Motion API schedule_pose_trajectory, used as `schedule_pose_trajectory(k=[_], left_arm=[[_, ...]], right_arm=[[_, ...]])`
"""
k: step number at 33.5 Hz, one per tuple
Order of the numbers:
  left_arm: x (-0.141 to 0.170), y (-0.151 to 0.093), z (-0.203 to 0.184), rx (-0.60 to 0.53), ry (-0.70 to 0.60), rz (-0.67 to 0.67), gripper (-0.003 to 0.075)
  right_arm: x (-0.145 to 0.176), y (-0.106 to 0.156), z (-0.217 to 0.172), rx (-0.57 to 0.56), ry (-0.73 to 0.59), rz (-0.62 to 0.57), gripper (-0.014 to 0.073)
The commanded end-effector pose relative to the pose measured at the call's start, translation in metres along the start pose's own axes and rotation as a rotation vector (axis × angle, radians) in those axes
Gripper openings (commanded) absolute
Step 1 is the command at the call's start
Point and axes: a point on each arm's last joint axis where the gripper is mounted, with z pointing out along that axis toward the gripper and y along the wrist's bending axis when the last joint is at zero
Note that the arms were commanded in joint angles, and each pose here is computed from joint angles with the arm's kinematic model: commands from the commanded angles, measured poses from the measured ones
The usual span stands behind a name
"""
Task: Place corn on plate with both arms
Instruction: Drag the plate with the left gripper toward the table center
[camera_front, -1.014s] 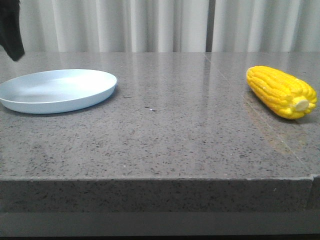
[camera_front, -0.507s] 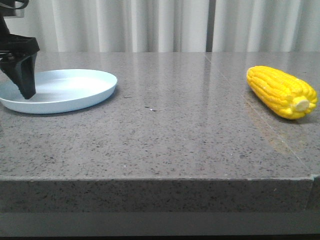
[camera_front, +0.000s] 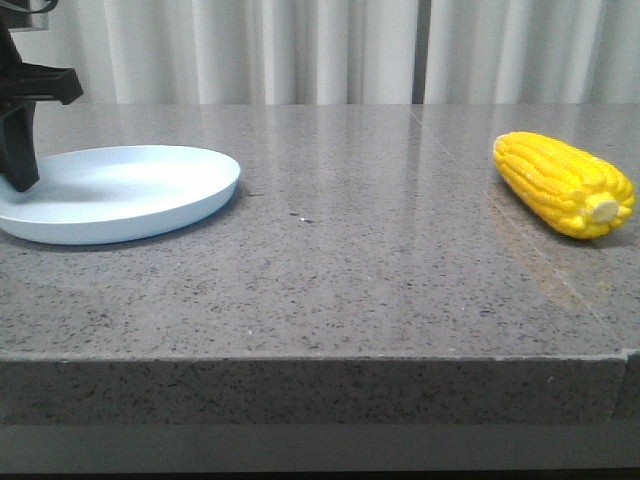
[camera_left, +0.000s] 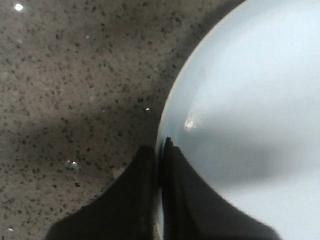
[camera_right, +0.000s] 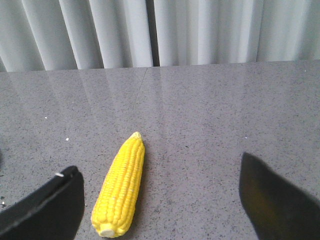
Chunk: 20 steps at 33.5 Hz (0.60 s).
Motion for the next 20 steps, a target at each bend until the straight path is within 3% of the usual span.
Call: schedule_pose_trajectory(k=[1, 5, 10, 15, 20], left_arm=[[-0.008, -0.009, -0.039, 0.021, -0.133, 0.008, -0.0020], [-0.014, -0.030, -0.074, 0.090, -0.221, 0.027, -0.0020], [-0.017, -0.070, -0.093, 0.165, -0.234, 0.121, -0.0020], [-0.019, -0.111, -0.073, 0.226, -0.211, 0.197, -0.0020], [-0.026, -0.124, -0.046, 0.234, -0.184, 0.212, -0.0020]], right_arm=[[-0.018, 0.001, -0.002, 0.004, -0.102, -0.009, 0.0650], [-0.018, 0.001, -0.002, 0.004, -0.102, -0.009, 0.0650], [-0.018, 0.001, -0.002, 0.004, -0.102, -0.009, 0.0650], [-0.018, 0.001, -0.002, 0.004, -0.102, -0.009, 0.0650], [-0.018, 0.001, -0.002, 0.004, -0.102, -0.009, 0.0650]])
